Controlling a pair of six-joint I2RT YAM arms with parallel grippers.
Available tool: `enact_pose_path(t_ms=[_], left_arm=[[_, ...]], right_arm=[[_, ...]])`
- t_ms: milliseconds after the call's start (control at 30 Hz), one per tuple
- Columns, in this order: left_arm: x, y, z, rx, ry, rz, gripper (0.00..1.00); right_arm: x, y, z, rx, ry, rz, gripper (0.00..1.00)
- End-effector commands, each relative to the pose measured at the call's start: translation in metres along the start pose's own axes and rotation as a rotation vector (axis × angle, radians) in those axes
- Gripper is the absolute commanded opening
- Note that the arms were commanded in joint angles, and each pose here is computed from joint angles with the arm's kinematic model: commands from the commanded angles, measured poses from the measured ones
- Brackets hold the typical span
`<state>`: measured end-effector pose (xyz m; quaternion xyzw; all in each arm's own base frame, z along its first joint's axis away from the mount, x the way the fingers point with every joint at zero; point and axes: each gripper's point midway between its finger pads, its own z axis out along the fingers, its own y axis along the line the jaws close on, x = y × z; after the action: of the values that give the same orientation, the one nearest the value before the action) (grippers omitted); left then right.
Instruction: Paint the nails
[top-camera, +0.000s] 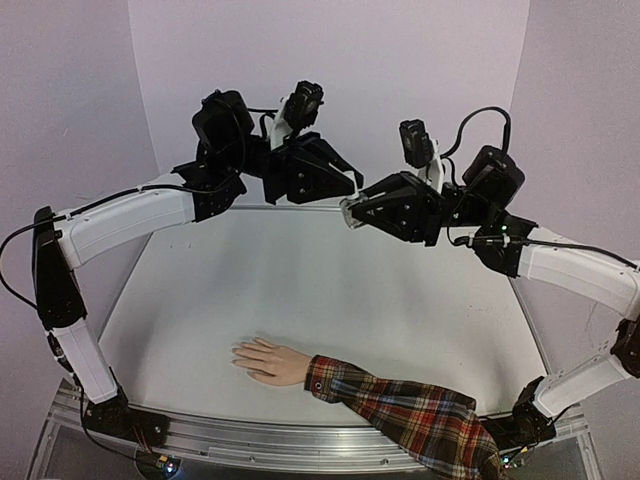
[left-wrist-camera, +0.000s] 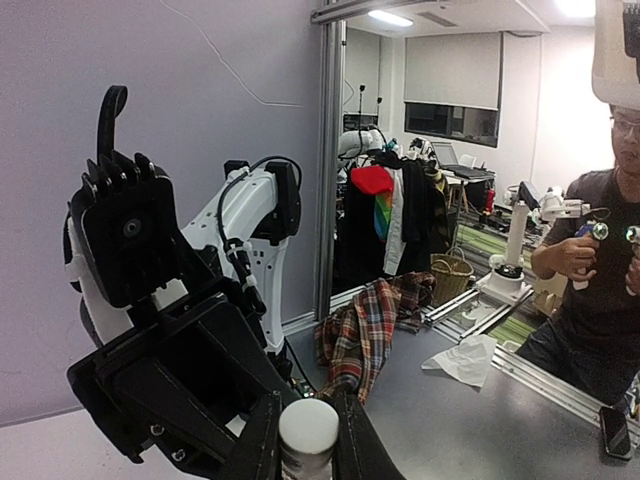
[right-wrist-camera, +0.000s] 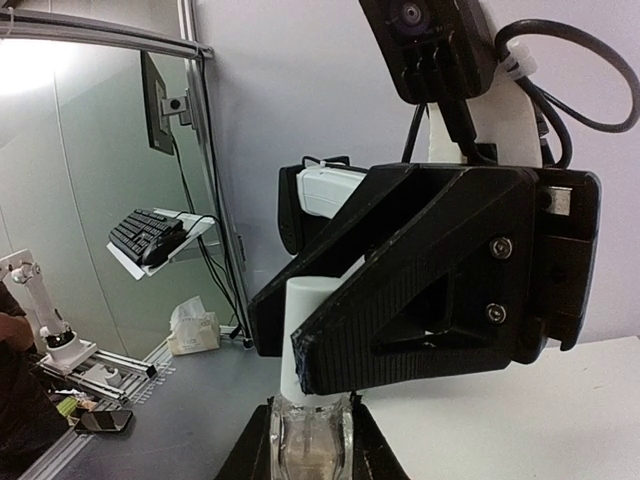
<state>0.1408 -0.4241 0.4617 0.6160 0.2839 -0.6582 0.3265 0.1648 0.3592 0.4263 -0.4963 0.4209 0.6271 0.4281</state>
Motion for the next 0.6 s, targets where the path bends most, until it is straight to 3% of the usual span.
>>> enact_pose_path(t_ms=[0, 133, 267, 467, 567], left_arm=[[0.012, 0.018, -0.029, -0.091, 0.013, -0.146, 0.23], [0.009, 0.042, -0.054, -0.422, 0.024, -0.103, 0.52], [0.000, 0.054, -0.077, -0.630, -0.003, -0.142, 0.71], [-0.013, 0.096, -0.114, -1.052, -0.168, -0.315, 0.79], [-0.009, 0.115, -0.107, -1.174, -0.165, -0.290, 0.79]], right_arm=[[-0.059, 0.017, -0.017, 0.047, -0.154, -0.301, 0.00], [-0.043, -0.017, -0.032, 0.238, -0.135, -0.323, 0.00], [-0.027, -0.052, -0.046, 0.454, -0.053, -0.349, 0.00], [-0.021, -0.110, -0.093, 0.884, 0.006, -0.375, 0.00], [-0.019, -0.127, -0.105, 0.992, 0.027, -0.385, 0.00]])
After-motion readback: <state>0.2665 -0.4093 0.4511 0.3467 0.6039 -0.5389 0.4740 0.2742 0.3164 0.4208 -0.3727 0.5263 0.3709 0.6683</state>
